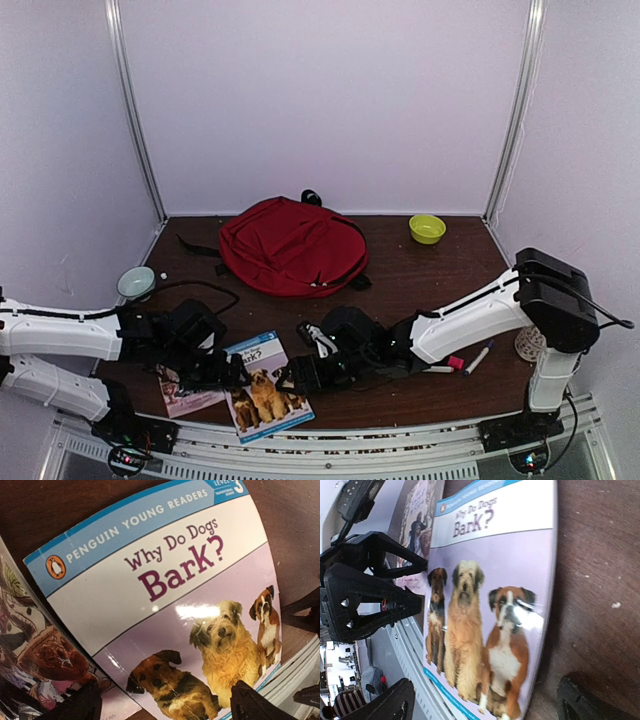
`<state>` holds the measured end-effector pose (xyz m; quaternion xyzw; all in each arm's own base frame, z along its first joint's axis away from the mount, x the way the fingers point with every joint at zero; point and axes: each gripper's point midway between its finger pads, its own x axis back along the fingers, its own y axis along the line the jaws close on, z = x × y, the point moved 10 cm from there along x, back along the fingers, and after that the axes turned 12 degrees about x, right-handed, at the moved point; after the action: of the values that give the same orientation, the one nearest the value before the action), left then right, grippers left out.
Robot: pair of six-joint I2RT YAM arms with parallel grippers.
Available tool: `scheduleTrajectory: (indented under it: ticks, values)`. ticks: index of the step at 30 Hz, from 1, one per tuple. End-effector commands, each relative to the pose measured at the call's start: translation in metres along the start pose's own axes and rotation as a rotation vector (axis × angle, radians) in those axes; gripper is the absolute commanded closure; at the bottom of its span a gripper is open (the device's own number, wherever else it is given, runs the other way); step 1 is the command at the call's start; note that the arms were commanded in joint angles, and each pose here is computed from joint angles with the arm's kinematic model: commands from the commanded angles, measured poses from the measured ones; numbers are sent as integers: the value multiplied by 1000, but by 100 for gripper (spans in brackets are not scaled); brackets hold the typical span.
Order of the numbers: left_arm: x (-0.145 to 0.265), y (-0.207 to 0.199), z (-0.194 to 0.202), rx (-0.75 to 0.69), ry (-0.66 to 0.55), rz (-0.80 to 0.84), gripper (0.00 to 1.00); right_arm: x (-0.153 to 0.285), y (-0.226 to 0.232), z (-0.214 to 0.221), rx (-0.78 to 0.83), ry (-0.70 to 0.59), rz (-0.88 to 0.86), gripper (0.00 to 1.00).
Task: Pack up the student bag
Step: Pick up the book from the corner of the board.
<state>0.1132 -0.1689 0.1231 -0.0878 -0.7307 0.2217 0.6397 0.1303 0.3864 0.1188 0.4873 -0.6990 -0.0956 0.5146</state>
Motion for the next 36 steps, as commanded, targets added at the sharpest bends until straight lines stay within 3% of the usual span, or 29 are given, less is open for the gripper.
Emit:
scheduleTrajectory:
  ticks: [1,10,15,19,27,31,36]
  values:
    - [-19,4,7,7,63,35,8,-11,10,-5,-24,-15,-99,0]
    - [-33,1,7,9,78,75,9,-19,8,0,-70,-24,-197,2]
    - [-37,3,8,12,80,72,10,-15,12,-2,-78,-58,-241,9]
    - [-37,3,8,14,77,71,10,-13,13,-5,-81,-74,-242,25]
    - [-32,3,7,15,42,86,10,-6,10,-4,-71,-77,-159,79]
    - [-28,2,7,7,22,107,10,-5,9,-6,-67,-79,-143,96]
    - [-18,-2,5,-17,-15,145,10,1,12,-7,-57,-90,-136,100]
